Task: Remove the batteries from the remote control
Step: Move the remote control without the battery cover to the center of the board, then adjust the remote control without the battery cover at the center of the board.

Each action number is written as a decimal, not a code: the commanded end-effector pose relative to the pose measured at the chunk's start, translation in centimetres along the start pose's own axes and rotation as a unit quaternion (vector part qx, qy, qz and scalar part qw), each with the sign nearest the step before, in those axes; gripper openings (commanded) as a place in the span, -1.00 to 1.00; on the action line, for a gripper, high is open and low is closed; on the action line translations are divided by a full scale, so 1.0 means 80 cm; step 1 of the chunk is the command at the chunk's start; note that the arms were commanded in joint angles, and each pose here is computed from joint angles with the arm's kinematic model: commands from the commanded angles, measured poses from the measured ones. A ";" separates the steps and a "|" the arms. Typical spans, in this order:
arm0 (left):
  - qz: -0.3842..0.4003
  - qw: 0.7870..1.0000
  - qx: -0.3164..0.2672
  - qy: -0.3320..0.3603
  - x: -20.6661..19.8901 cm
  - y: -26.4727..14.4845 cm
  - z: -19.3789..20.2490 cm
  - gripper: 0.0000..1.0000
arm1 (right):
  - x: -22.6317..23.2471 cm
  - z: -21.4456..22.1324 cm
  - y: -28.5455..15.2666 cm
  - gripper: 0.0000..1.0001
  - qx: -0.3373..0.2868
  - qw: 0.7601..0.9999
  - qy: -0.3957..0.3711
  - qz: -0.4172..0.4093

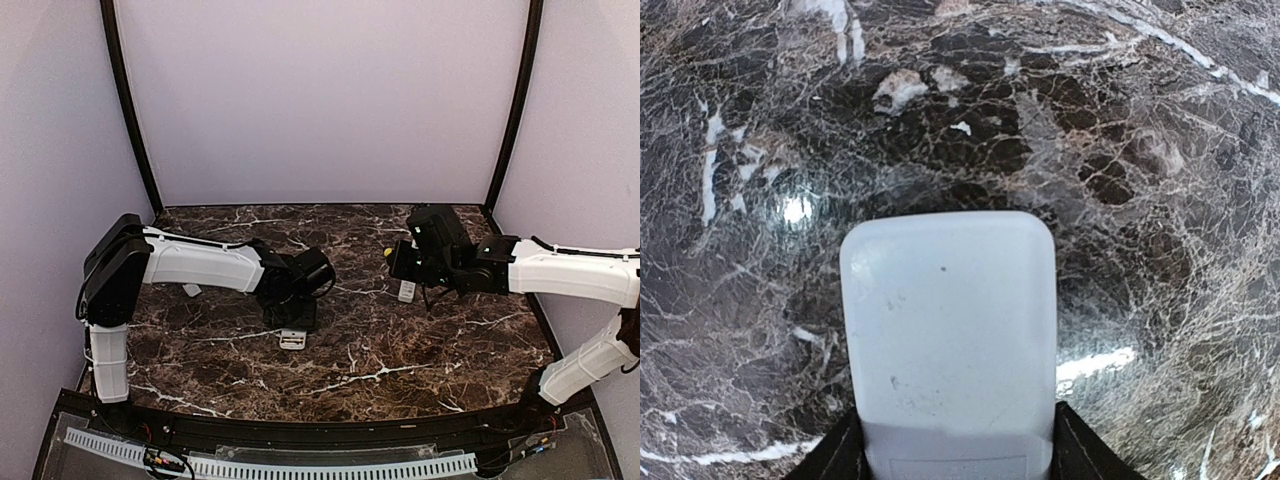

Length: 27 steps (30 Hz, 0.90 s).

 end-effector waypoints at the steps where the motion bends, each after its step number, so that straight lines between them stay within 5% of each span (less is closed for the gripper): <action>1: 0.017 1.000 0.009 -0.007 0.002 -0.011 0.001 0.23 | -0.002 -0.001 0.003 -1.00 -0.002 1.000 0.008 0.001; 16: 0.061 0.998 -0.003 0.003 0.005 -0.050 -0.014 0.68 | -0.002 -0.003 -0.001 -1.00 0.002 1.000 0.002 0.001; 27: 0.205 0.977 0.027 0.045 0.057 -0.093 -0.041 0.61 | 0.005 0.008 -0.012 -1.00 0.060 0.996 -0.025 -0.062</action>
Point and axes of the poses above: each gripper's point midway between its finger pads, its own y axis out along the fingers, its own x axis along the line the jaws close on, z = x × y, the point moved 10 cm from there along -y, back along the fingers, and after that the axes turned 8 degrees about -y, right-handed, at the moved point
